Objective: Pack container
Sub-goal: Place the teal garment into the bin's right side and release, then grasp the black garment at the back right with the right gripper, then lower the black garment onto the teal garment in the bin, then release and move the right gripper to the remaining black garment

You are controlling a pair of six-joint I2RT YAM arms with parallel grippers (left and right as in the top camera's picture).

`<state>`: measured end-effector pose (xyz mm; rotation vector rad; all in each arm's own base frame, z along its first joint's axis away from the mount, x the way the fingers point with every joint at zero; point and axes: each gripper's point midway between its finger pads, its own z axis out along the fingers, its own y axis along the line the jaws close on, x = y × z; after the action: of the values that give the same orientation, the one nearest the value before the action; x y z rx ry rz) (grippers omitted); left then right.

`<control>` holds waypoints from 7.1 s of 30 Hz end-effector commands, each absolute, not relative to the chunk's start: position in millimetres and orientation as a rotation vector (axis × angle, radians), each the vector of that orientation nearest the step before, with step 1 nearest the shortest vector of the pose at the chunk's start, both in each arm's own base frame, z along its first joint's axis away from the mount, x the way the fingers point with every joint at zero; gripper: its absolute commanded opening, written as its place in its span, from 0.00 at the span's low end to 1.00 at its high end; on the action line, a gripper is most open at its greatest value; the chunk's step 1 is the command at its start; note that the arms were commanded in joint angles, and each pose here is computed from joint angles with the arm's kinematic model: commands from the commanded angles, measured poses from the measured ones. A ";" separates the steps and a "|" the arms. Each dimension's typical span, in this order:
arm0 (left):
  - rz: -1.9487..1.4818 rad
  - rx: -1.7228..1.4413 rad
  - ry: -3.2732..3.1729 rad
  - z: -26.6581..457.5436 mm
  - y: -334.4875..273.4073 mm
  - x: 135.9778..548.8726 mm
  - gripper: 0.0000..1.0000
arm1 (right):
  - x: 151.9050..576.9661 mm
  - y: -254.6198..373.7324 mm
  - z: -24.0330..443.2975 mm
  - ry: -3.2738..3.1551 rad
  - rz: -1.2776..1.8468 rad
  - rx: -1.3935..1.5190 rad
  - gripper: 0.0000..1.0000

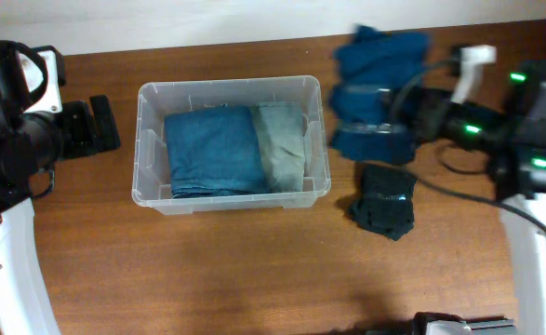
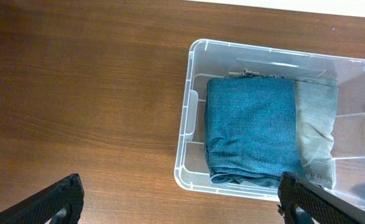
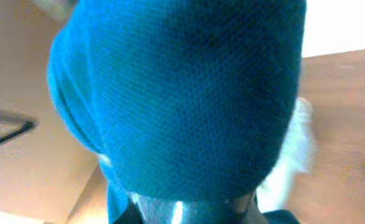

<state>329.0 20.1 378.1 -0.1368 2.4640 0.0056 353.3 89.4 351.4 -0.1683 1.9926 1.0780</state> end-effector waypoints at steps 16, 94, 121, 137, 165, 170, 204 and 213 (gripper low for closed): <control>0.010 -0.153 2.466 377.4 21.6 329.7 0.99 | 437.2 230.5 182.0 2.333 1.187 -0.142 0.04; 0.009 -0.153 2.466 377.4 21.5 329.7 0.99 | 403.1 28.1 234.4 2.364 0.931 0.299 0.05; 0.009 -0.153 2.466 377.4 21.5 329.7 1.00 | 368.8 313.7 183.5 2.322 1.074 -0.658 0.45; 0.009 -0.153 2.466 377.4 21.6 329.7 0.99 | 373.3 223.4 180.9 2.569 0.779 -0.375 0.67; 0.010 -0.153 2.466 377.4 21.6 329.7 0.99 | 411.1 237.0 95.9 2.680 0.567 -0.296 0.21; 0.010 -0.153 2.466 377.4 21.6 329.7 1.00 | 401.5 213.3 171.1 2.616 0.602 -0.248 0.63; 0.009 -0.153 2.466 377.4 21.6 329.7 1.00 | 251.1 -22.2 57.7 2.692 0.741 1.047 0.98; 0.009 -0.153 2.466 377.4 21.5 329.7 0.99 | 248.3 -17.6 25.9 2.685 0.771 1.046 0.85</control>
<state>329.1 20.1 378.2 -0.1368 2.4637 0.0056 249.7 -21.6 32.8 1.0358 2.6786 0.7216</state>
